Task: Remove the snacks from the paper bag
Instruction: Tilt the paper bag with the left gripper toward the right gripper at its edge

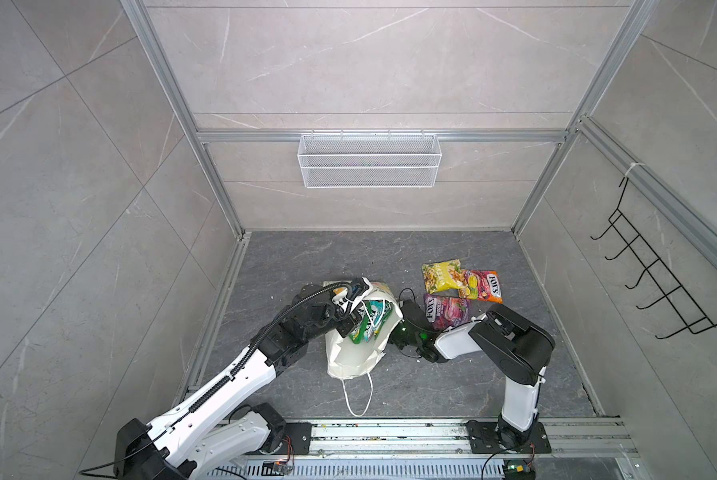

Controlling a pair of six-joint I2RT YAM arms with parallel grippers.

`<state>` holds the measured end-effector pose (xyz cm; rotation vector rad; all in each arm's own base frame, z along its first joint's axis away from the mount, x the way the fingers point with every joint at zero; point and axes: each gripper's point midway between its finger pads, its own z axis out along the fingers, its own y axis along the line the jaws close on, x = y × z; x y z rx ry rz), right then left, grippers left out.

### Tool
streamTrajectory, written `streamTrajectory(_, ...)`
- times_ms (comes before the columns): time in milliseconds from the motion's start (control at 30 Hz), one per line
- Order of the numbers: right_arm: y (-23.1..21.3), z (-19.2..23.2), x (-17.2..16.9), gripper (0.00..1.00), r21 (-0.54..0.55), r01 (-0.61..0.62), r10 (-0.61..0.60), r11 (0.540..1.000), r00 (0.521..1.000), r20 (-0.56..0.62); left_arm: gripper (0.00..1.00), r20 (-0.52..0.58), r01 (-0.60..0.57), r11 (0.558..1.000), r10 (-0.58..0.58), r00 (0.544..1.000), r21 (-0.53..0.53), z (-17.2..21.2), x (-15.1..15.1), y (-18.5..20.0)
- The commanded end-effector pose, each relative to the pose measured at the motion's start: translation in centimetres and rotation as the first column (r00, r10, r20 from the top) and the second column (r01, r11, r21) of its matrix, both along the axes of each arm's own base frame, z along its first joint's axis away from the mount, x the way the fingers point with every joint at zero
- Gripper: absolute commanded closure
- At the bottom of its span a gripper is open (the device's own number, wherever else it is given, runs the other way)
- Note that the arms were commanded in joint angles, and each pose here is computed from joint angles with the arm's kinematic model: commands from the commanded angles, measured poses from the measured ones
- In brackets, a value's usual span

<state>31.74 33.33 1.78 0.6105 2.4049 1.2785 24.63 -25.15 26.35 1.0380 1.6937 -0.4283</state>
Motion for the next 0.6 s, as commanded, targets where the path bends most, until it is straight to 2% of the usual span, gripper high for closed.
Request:
streamTrajectory(0, 0.4, -0.7, 2.0, 1.00, 0.047, 0.102, -0.101, 0.994, 0.995, -0.017, 1.00, 0.061, 0.009, 0.996, -0.004, 0.998, -0.091, 2.8, 0.2, -0.7)
streamTrajectory(167, 1.5, -1.1, 4.7, 1.00, 0.054, 0.117, -0.117, 0.992, 0.993, 0.003, 1.00, 0.064, -0.167, 0.983, 0.172, 0.983, -0.080, 1.9, 3.2, 0.6)
streamTrajectory(300, 2.1, -0.4, 8.4, 1.00, 0.058, 0.120, -0.122, 0.991, 0.992, 0.034, 1.00, 0.050, -0.331, 0.940, 0.335, 0.941, -0.079, 1.1, 5.9, 2.5)
streamTrajectory(367, 2.3, 1.4, 10.6, 1.00, 0.079, 0.104, -0.110, 0.991, 0.990, 0.086, 1.00, -0.008, -0.371, 0.924, 0.372, 0.928, -0.097, 0.2, 7.4, 3.2)
streamTrajectory(433, 1.5, 3.0, 12.6, 1.00, 0.050, 0.109, -0.115, 0.993, 0.985, 0.129, 1.00, -0.092, -0.399, 0.908, 0.390, 0.916, -0.126, -0.4, 8.7, 3.9)
streamTrajectory(567, -1.5, 6.6, 15.0, 1.00, 0.002, 0.126, -0.123, 0.992, 0.972, 0.201, 1.00, -0.110, -0.419, 0.893, 0.405, 0.908, -0.163, -0.3, 10.0, 3.4)
